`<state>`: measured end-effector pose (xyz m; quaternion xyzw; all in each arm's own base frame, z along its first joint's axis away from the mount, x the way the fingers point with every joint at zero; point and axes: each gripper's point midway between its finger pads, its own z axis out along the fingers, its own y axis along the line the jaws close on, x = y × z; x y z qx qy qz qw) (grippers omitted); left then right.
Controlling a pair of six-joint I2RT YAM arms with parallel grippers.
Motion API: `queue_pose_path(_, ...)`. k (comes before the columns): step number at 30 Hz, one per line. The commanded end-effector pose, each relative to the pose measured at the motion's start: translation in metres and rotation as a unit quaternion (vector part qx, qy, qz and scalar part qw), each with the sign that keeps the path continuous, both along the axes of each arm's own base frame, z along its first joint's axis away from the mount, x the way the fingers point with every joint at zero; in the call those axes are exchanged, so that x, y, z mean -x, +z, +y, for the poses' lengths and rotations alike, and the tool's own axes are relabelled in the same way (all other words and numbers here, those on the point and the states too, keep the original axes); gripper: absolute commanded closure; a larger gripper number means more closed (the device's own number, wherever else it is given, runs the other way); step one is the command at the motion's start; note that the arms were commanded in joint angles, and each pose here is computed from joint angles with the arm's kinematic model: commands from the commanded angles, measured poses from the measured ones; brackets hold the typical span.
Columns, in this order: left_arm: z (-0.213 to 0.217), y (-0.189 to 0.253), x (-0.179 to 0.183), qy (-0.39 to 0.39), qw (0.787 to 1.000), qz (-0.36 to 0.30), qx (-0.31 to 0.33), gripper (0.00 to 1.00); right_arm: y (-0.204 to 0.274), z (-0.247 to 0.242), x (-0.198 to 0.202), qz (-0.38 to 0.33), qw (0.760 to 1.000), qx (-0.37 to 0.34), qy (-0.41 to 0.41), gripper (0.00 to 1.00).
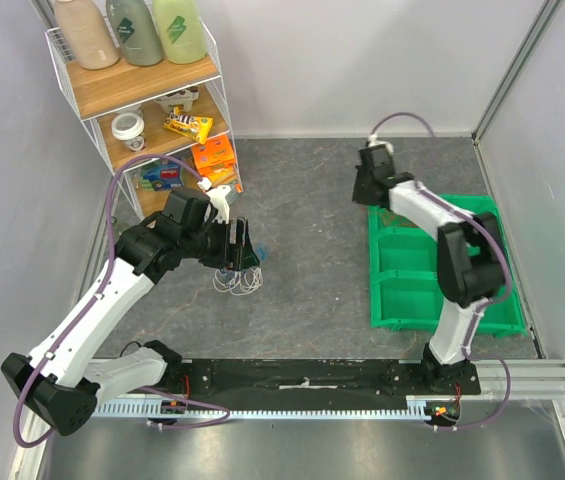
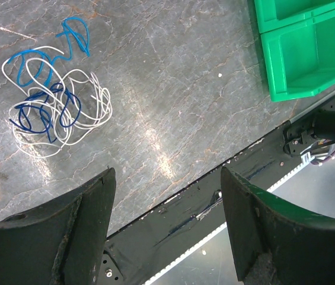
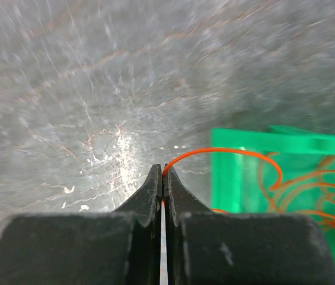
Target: Untangle the cables
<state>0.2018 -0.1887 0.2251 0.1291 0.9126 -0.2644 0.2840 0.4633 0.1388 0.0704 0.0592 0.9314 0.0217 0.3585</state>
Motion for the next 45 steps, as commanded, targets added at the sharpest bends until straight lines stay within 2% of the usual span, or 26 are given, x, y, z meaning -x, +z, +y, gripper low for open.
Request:
queue_pose_path(1, -0.003, 0.011, -0.004, -0.012, 1.0, -0.016, 0.006, 0.23, 0.063, -0.042, 0.008, -0.038, 0.992, -0.118, -0.033, 1.0)
queue_pose_path(8, -0.004, 0.008, -0.005, -0.011, 1.0, -0.012, 0.005, 0.23, 0.01, -0.118, 0.033, 0.004, 0.98, -0.17, -0.102, 1.0)
queue_pose_path(14, -0.001, 0.001, -0.009, 0.008, 1.0, 0.008, -0.008, 0.23, -0.023, -0.141, 0.037, 0.055, 0.985, -0.121, -0.108, 1.0)
queue_pose_path(18, 0.007, -0.016, -0.02, 0.043, 0.997, 0.054, -0.036, 0.23, -0.017, -0.149, 0.029, 0.057, 0.989, -0.094, -0.102, 0.98)
queue_pose_path(20, 0.01, -0.023, -0.024, 0.06, 0.995, 0.07, -0.038, 0.23, -0.014, -0.151, 0.027, 0.08, 0.989, -0.078, -0.1, 0.92)
queue_pose_path(21, 0.012, -0.025, -0.027, 0.067, 0.994, 0.074, -0.036, 0.22, -0.013, -0.15, 0.031, 0.1, 0.987, -0.074, -0.099, 0.86)
queue_pose_path(24, 0.023, -0.03, -0.037, 0.102, 0.991, 0.083, -0.04, 0.05, 0.022, -0.135, 0.03, 0.086, 0.992, -0.054, -0.074, 0.58)
queue_pose_path(25, 0.027, -0.031, -0.041, 0.117, 0.989, 0.087, -0.038, 0.03, 0.04, -0.118, 0.032, 0.07, 0.996, -0.034, -0.055, 0.46)
queue_pose_path(30, 0.044, -0.052, -0.058, 0.173, 0.978, 0.115, -0.028, 0.01, 0.104, -0.071, 0.065, 0.031, 0.999, 0.016, -0.009, 0.15)
queue_pose_path(31, 0.047, -0.058, -0.06, 0.183, 0.975, 0.124, -0.027, 0.01, 0.111, -0.058, 0.074, 0.022, 0.999, 0.024, 0.005, 0.02)
queue_pose_path(33, 0.052, -0.07, -0.063, 0.198, 0.97, 0.14, -0.02, 0.01, 0.119, -0.027, 0.088, 0.008, 0.998, 0.032, 0.046, 0.02)
queue_pose_path(35, 0.054, -0.076, -0.067, 0.207, 0.968, 0.144, -0.007, 0.05, 0.114, 0.025, 0.103, -0.002, 0.993, 0.007, 0.119, 0.02)
queue_pose_path(38, 0.059, -0.083, -0.075, 0.22, 0.965, 0.144, 0.001, 0.09, 0.1, 0.118, 0.129, -0.013, 0.968, -0.05, 0.244, 0.04)
queue_pose_path(40, 0.058, -0.086, -0.08, 0.218, 0.965, 0.147, 0.004, 0.09, 0.085, 0.174, 0.152, 0.016, 0.941, -0.116, 0.317, 0.13)
queue_pose_path(42, 0.053, -0.095, -0.083, 0.21, 0.965, 0.159, 0.007, 0.09, 0.063, 0.213, 0.164, 0.034, 0.925, -0.148, 0.349, 0.2)
queue_pose_path(43, 0.052, -0.099, -0.085, 0.205, 0.966, 0.16, 0.008, 0.13, 0.057, 0.228, 0.173, 0.042, 0.917, -0.154, 0.365, 0.23)
queue_pose_path(45, 0.052, -0.109, -0.085, 0.202, 0.965, 0.168, -0.001, 0.28, 0.05, 0.247, 0.177, 0.04, 0.915, -0.172, 0.364, 0.26)
